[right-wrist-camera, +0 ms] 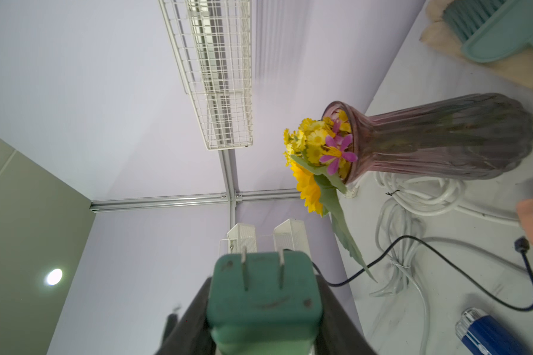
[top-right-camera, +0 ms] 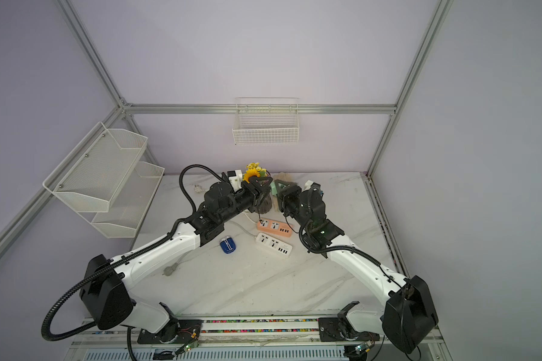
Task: Charge the electric shaver
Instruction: Insert the charging cable into the plug, then insert the plug into the socket.
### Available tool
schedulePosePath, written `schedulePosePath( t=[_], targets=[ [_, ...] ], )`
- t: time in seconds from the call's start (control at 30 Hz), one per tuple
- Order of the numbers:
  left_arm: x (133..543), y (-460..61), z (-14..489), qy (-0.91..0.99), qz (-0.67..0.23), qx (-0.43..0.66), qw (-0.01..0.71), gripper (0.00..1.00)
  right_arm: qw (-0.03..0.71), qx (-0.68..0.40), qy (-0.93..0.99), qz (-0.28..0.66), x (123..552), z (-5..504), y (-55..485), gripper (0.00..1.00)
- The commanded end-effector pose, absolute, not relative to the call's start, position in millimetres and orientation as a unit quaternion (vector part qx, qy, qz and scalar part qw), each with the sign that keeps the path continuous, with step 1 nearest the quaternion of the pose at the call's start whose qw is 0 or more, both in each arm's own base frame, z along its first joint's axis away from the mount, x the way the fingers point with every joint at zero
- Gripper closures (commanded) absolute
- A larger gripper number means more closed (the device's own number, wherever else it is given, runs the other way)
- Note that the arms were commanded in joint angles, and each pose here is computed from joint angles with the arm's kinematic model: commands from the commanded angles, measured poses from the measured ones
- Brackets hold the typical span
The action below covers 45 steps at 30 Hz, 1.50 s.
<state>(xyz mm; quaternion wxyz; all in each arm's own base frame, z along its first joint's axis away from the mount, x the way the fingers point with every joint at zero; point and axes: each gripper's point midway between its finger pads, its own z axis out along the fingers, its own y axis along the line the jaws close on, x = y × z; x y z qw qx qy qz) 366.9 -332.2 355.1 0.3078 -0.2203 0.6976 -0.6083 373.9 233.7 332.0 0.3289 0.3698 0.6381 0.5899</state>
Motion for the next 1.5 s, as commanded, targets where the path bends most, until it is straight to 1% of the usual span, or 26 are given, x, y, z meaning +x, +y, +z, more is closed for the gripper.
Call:
schedulePosePath(
  t=[0.0, 0.17, 0.27, 0.37, 0.43, 0.53, 0.67, 0.73, 0.8, 0.93, 1.07, 1.23, 1.27, 1.47],
  targets=[
    [342, -316, 378, 0.710, -0.587, -0.183, 0.343, 0.00, 0.296, 0.369, 0.655, 0.590, 357, 349, 240, 1.00],
    [323, -283, 365, 0.758, -0.512, -0.154, 0.373, 0.00, 0.275, 0.393, 0.678, 0.556, 357, 337, 235, 1.00],
    [314, -265, 361, 0.793, -0.447, -0.112, 0.399, 0.00, 0.227, 0.410, 0.701, 0.538, 356, 316, 241, 1.00],
    [309, -262, 363, 0.809, -0.395, -0.027, 0.433, 0.07, 0.180, 0.419, 0.735, 0.502, 357, 297, 248, 1.00],
    [308, -269, 355, 0.822, -0.374, 0.020, 0.429, 0.11, 0.148, 0.417, 0.749, 0.494, 360, 287, 257, 1.00],
    [310, -283, 343, 0.827, -0.374, 0.056, 0.415, 0.15, 0.112, 0.420, 0.754, 0.493, 361, 279, 267, 1.00],
    [319, -288, 331, 0.831, -0.368, 0.051, 0.413, 0.20, 0.091, 0.423, 0.751, 0.499, 358, 277, 273, 1.00],
    [324, -288, 326, 0.831, -0.361, 0.047, 0.421, 0.25, 0.074, 0.428, 0.747, 0.503, 355, 275, 275, 1.00],
    [329, -290, 323, 0.829, -0.358, 0.047, 0.426, 0.28, 0.065, 0.433, 0.743, 0.506, 353, 273, 276, 1.00],
    [335, -294, 312, 0.838, -0.346, 0.048, 0.419, 0.29, 0.053, 0.448, 0.731, 0.512, 349, 272, 274, 1.00],
    [337, -286, 302, 0.845, -0.326, 0.042, 0.422, 0.31, 0.040, 0.454, 0.727, 0.514, 345, 271, 274, 1.00],
    [339, -289, 295, 0.850, -0.317, 0.054, 0.416, 0.32, 0.038, 0.460, 0.721, 0.517, 342, 272, 272, 1.00],
    [343, -292, 281, 0.859, -0.307, 0.052, 0.407, 0.32, 0.035, 0.462, 0.720, 0.516, 341, 271, 272, 1.00],
    [346, -301, 273, 0.860, -0.319, 0.054, 0.395, 0.34, 0.030, 0.471, 0.709, 0.523, 339, 271, 270, 1.00]
  ],
)
